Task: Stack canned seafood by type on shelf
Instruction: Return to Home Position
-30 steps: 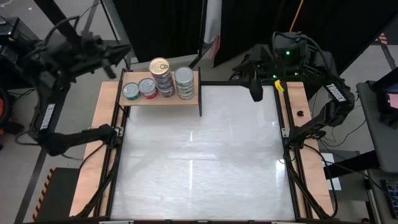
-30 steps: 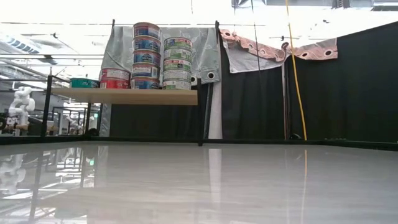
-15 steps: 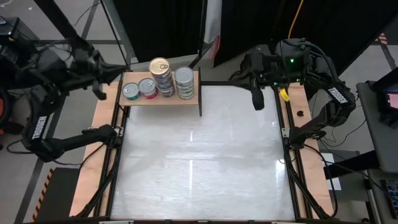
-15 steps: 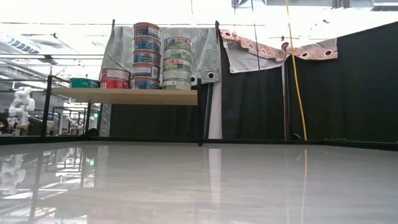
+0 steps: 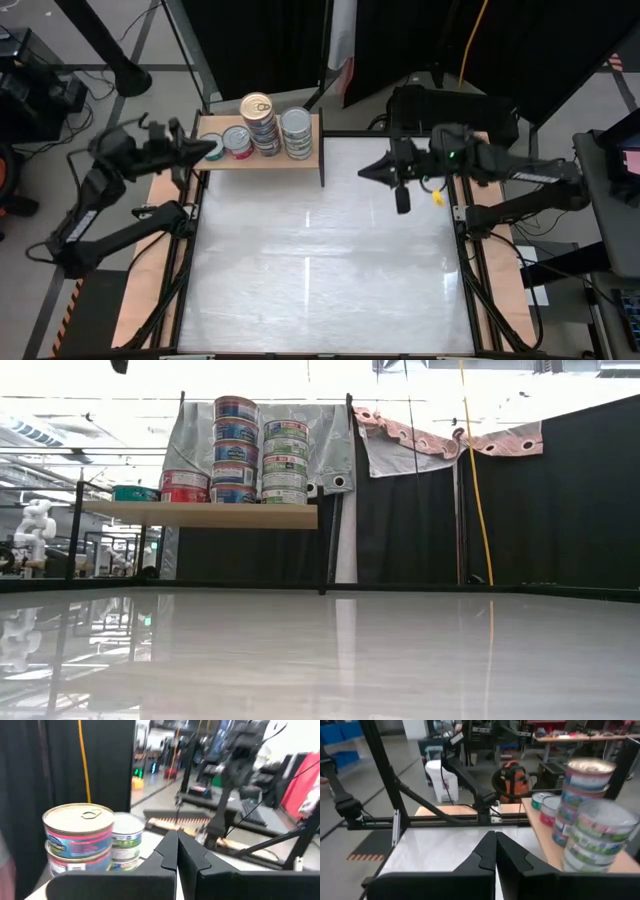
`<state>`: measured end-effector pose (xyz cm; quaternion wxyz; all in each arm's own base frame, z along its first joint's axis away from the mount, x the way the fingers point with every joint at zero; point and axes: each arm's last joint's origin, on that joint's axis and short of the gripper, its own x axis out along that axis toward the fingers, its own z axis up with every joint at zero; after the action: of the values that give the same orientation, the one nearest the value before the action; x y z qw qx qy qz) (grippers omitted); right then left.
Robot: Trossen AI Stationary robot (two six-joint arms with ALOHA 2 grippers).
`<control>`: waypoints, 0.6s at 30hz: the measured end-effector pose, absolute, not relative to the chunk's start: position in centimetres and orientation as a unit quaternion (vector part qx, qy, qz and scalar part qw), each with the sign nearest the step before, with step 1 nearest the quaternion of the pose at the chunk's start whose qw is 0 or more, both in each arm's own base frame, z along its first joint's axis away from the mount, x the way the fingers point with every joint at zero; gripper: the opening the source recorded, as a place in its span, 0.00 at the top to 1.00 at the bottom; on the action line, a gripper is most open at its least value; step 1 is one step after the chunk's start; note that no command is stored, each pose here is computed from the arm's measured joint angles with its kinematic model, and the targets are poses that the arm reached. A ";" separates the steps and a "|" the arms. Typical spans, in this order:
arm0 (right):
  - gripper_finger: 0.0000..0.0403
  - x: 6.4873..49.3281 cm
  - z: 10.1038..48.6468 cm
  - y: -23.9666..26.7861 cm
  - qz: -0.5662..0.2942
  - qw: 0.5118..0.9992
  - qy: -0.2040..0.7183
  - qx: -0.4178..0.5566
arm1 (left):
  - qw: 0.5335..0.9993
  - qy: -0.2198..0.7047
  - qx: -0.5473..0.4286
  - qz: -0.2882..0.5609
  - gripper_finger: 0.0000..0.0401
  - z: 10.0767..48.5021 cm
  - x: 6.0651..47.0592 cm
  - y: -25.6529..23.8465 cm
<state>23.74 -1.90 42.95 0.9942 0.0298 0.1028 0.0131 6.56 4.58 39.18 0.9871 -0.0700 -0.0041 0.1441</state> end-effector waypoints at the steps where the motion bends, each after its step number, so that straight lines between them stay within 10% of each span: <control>1: 1.00 23.7 41.8 -1.9 0.013 0.995 0.094 0.033 | 0.988 -0.012 -0.070 0.141 1.00 38.5 6.4 4.4; 18: 1.00 22.6 25.2 0.1 0.073 0.997 0.003 -0.033 | 0.990 -0.036 -0.074 0.112 1.00 28.2 5.2 3.0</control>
<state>22.63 0.15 25.21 0.9968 -0.0333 0.0029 0.0733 5.25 3.01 28.24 0.9903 -0.0740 -0.0365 0.1119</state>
